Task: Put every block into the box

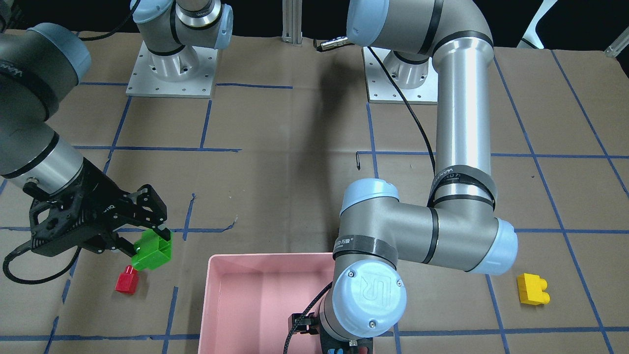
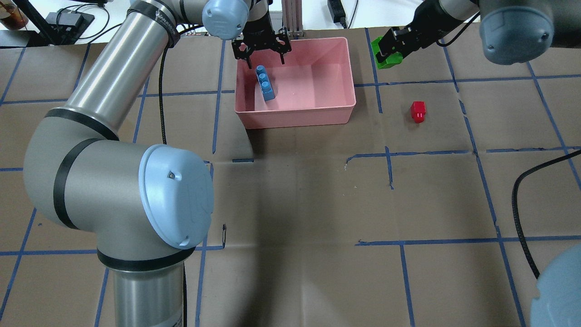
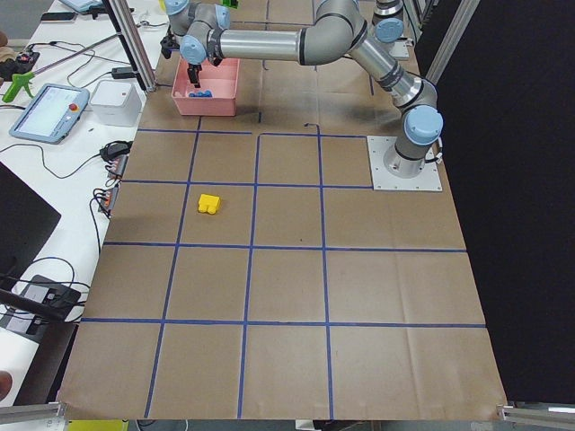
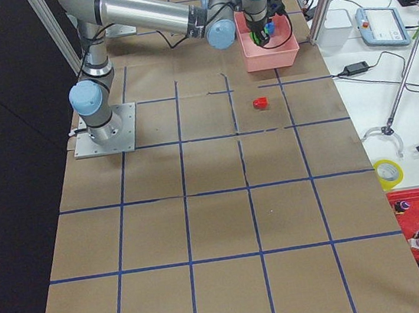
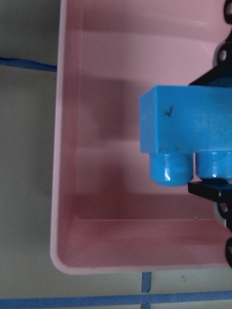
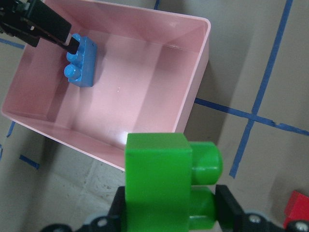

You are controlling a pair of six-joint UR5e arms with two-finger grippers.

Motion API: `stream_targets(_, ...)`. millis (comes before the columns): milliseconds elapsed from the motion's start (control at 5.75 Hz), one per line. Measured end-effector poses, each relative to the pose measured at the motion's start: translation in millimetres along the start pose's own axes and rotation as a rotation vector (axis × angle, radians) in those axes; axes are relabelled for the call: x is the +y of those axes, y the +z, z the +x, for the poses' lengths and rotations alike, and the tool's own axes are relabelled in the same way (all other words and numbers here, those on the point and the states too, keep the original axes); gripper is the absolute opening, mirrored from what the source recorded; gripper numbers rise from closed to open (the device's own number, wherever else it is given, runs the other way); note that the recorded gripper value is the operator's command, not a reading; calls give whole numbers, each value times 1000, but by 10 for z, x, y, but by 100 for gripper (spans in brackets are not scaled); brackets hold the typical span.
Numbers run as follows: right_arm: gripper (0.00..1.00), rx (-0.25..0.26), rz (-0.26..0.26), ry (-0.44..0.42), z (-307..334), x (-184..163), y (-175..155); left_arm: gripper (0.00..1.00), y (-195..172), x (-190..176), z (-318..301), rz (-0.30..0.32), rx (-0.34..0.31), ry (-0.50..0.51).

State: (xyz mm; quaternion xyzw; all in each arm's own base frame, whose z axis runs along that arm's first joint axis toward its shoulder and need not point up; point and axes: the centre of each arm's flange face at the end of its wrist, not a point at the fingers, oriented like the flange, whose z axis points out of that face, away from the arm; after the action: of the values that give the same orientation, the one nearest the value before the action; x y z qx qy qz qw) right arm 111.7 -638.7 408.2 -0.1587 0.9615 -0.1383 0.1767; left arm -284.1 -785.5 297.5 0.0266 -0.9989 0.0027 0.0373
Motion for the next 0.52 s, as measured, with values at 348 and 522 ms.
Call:
stream_targets(348,6,-15,64,33,-565,-356,200,100,-982,142,-623,-1,-1,-18)
stream_targets(522,51,-28,119,28,-852,-657,581,100,-1350,248,-1133,-27,-31,11)
